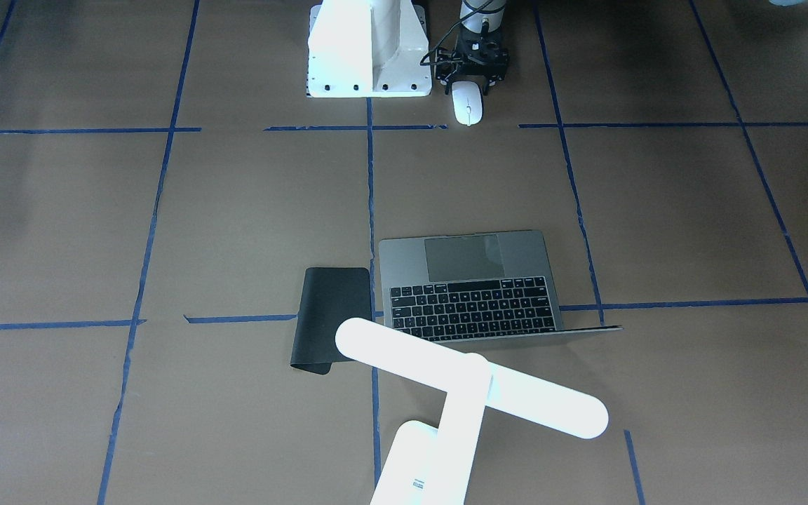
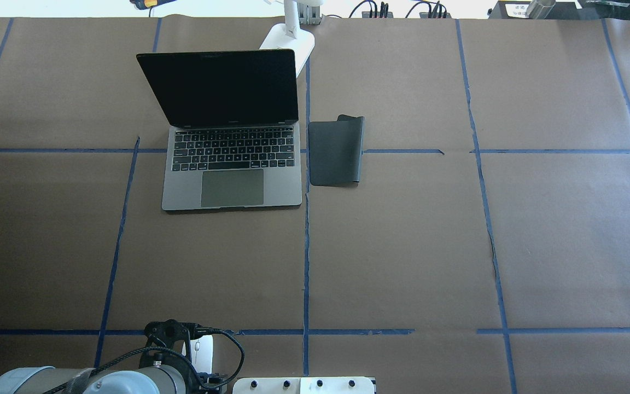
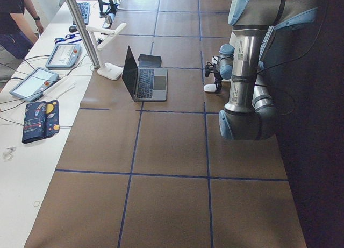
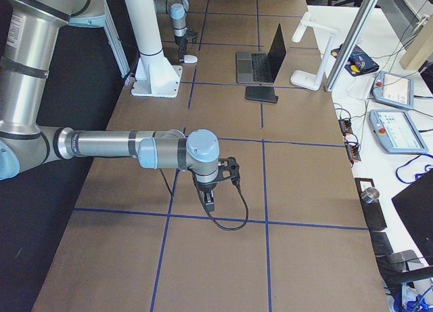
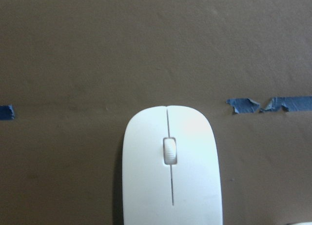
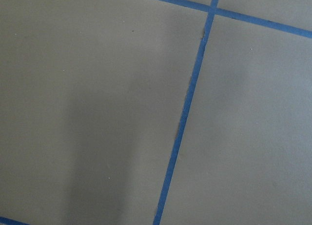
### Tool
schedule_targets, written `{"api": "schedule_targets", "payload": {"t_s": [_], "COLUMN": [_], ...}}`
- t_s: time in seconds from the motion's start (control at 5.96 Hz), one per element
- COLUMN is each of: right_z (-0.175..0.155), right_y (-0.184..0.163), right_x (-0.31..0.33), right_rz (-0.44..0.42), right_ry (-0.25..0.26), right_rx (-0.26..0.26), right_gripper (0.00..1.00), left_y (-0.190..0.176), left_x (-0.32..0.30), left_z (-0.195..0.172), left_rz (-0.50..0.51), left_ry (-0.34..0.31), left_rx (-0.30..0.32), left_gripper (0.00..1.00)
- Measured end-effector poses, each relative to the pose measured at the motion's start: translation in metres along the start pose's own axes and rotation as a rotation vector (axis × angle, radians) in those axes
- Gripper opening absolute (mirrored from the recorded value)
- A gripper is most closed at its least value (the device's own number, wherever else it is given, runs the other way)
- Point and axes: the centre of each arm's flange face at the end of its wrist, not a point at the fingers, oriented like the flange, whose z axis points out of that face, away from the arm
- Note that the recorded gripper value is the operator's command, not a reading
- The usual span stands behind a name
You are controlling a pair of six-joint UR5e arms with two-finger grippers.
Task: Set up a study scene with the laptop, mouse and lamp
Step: 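Carry the white mouse with the left gripper over the mouse pad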
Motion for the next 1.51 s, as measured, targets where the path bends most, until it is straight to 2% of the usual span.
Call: {"api": "schedule_targets", "payload": {"t_s": [0.17,0.5,0.67,1.01,1.34,1.51], "right_z": [0.0,0.0,0.0,0.001,0.001,0.001], "right_y": [0.0,-0.001,-0.001,-0.001,0.0,0.0], "right_x": [0.0,0.0,0.0,0.001,0.001,0.001], "right_rz": [0.0,0.002,0.003,0.005,0.007,0.007], "right_ry": [-0.001,-0.002,-0.002,-0.001,-0.002,-0.002], "right_rx": [0.001,0.001,0.002,0.0,-0.002,-0.002], "right_gripper": [1.0,1.0,1.0,1.0,1.0,1.0], "left_y": [-0.002,-0.019,-0.039,-0.117,-0.224,-0.287], "left_x": [0.0,0.006,0.023,0.085,0.172,0.214], "left_z": [-0.001,-0.015,-0.028,-0.051,-0.059,-0.067], "left_rz": [-0.003,-0.013,0.002,0.017,0.01,0.009], "left_ry": [0.001,0.03,0.067,0.133,0.148,0.143], "left_rx": [0.003,0.021,0.048,0.137,0.159,0.149], "left_gripper": [0.08,0.07,0.07,0.06,0.05,0.05]}}
